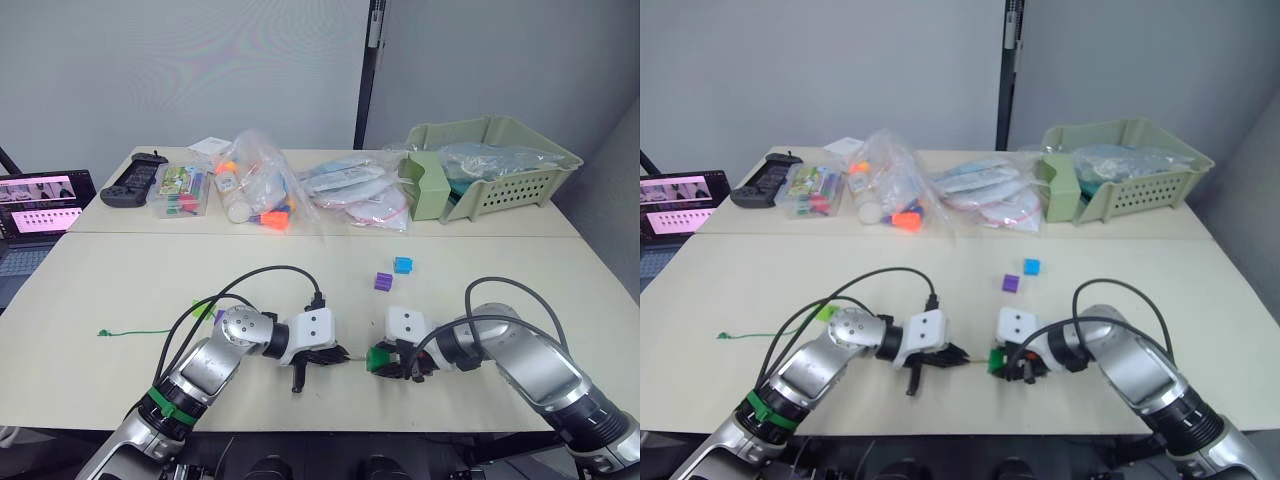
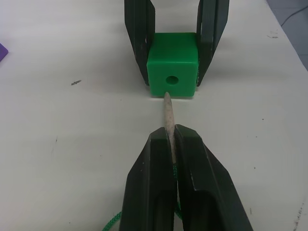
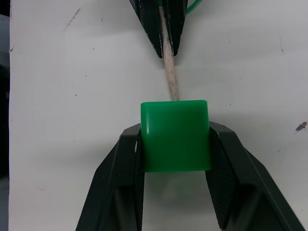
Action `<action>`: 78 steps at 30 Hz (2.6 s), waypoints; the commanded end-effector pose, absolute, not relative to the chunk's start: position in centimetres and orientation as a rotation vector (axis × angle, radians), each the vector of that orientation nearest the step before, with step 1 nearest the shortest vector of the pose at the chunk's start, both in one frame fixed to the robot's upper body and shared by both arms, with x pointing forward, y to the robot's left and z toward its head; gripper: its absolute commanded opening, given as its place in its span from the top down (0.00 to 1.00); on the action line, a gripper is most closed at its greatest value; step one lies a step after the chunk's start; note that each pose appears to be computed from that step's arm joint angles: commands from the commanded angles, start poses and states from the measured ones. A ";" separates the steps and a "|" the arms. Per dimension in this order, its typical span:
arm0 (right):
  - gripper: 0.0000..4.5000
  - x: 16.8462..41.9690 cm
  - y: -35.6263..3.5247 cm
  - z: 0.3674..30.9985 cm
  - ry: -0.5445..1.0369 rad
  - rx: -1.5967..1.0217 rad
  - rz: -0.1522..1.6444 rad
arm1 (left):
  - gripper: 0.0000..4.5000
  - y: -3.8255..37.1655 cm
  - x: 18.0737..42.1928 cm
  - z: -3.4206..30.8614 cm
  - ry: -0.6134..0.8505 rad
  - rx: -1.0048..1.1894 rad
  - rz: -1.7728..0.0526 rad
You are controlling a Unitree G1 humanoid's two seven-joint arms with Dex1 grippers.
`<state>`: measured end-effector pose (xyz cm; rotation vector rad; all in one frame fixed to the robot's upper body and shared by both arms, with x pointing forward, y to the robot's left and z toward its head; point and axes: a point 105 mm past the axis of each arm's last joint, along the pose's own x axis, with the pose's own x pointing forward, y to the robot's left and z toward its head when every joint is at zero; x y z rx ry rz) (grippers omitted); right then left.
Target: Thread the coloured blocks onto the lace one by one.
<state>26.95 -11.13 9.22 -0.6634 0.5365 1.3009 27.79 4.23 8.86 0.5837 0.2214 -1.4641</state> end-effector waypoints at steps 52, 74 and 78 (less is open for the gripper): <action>0.73 27.1 -10.9 8.9 0.578 -0.615 1.210 | 1.00 -2.2 25.4 9.7 0.138 0.504 -1.695; 0.73 27.4 -11.6 8.8 0.580 -0.602 1.137 | 0.42 5.2 28.4 10.4 0.130 0.533 -1.617; 0.73 27.4 -11.6 9.0 0.577 -0.604 1.132 | 0.42 4.5 28.8 9.8 0.110 0.505 -1.584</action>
